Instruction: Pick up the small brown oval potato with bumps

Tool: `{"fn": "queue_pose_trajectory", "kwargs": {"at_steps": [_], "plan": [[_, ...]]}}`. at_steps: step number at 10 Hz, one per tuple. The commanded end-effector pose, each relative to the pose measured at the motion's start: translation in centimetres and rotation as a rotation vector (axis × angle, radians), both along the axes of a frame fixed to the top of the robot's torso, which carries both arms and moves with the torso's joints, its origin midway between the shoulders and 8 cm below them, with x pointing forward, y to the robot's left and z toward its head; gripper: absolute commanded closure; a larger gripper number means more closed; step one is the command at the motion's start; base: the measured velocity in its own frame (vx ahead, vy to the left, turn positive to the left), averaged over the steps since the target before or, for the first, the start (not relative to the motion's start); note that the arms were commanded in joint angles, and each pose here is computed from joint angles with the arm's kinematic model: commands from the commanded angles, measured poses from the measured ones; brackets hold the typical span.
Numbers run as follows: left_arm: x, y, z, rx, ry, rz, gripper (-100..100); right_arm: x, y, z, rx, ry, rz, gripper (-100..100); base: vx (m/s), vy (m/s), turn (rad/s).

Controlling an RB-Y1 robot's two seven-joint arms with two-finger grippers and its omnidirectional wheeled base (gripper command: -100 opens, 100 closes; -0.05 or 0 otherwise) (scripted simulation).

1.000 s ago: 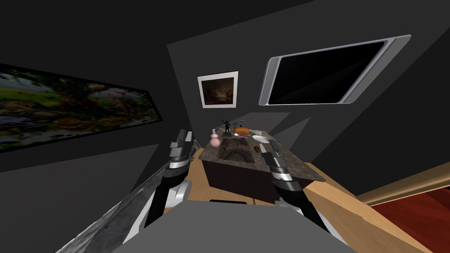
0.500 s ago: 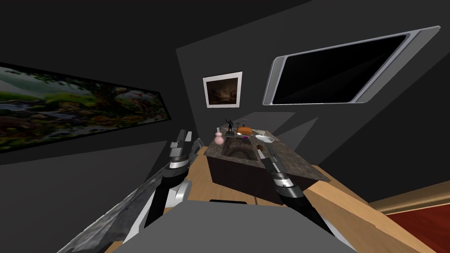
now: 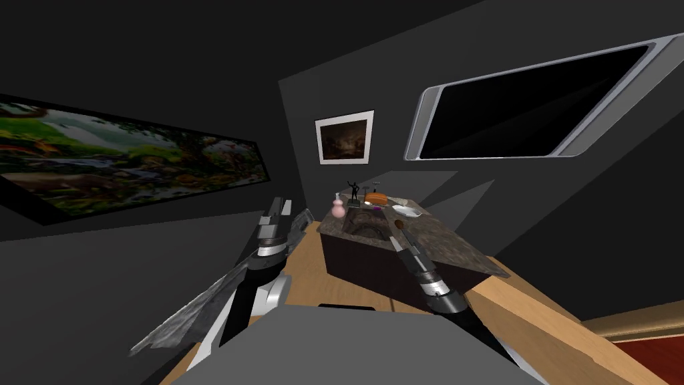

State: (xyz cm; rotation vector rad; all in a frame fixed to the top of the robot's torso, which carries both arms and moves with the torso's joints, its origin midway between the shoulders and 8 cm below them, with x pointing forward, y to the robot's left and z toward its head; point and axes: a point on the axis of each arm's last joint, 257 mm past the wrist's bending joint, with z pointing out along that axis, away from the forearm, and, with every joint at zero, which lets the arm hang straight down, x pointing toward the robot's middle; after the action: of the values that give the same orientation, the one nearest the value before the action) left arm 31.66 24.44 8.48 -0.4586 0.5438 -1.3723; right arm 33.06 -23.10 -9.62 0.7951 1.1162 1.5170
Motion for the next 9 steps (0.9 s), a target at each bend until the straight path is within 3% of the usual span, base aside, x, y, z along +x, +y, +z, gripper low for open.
{"fn": "queue_pose_trajectory", "kwargs": {"at_steps": [1, 2, 3, 4, 5, 7, 8, 9], "plan": [[0.0, 0.0, 0.0, 0.0, 0.0, 0.0, 0, -0.6, -0.2, -2.1, 0.009, 0.067, 0.024, -100, -0.094, 0.049, 0.151], [0.0, 0.0, 0.0, 0.0, 0.0, 0.0, 0, -0.7, 0.0, -2.3, -0.013, 0.074, 0.041, -100, -0.071, 0.034, 0.063], [0.0, 0.0, 0.0, 0.0, 0.0, 0.0, 0, -1.3, -0.3, -4.1, 0.006, 0.133, 0.051, -100, -0.064, 0.041, 0.135], [0.0, 0.0, 0.0, 0.0, 0.0, 0.0, 0, -1.4, -0.2, -4.3, -0.016, 0.14, 0.068, -100, -0.054, 0.034, 0.074], [0.0, 0.0, 0.0, 0.0, 0.0, 0.0, 0, -2.0, -0.6, -6.1, 0.004, 0.201, 0.075, -100, -0.066, 0.04, 0.148], [0.0, 0.0, 0.0, 0.0, 0.0, 0.0, 0, -2.2, -0.5, -6.3, -0.026, 0.212, 0.098, -100, -0.044, 0.029, 0.033], [0.0, 0.0, 0.0, 0.0, 0.0, 0.0, 0, -3.1, -0.9, -8.2, -0.014, 0.278, 0.108, -100, -0.041, 0.03, 0.146], [0.0, 0.0, 0.0, 0.0, 0.0, 0.0, 0, -3.2, -0.9, -8.3, -0.032, 0.284, 0.122, -100, -0.045, 0.027, 0.079]]}}
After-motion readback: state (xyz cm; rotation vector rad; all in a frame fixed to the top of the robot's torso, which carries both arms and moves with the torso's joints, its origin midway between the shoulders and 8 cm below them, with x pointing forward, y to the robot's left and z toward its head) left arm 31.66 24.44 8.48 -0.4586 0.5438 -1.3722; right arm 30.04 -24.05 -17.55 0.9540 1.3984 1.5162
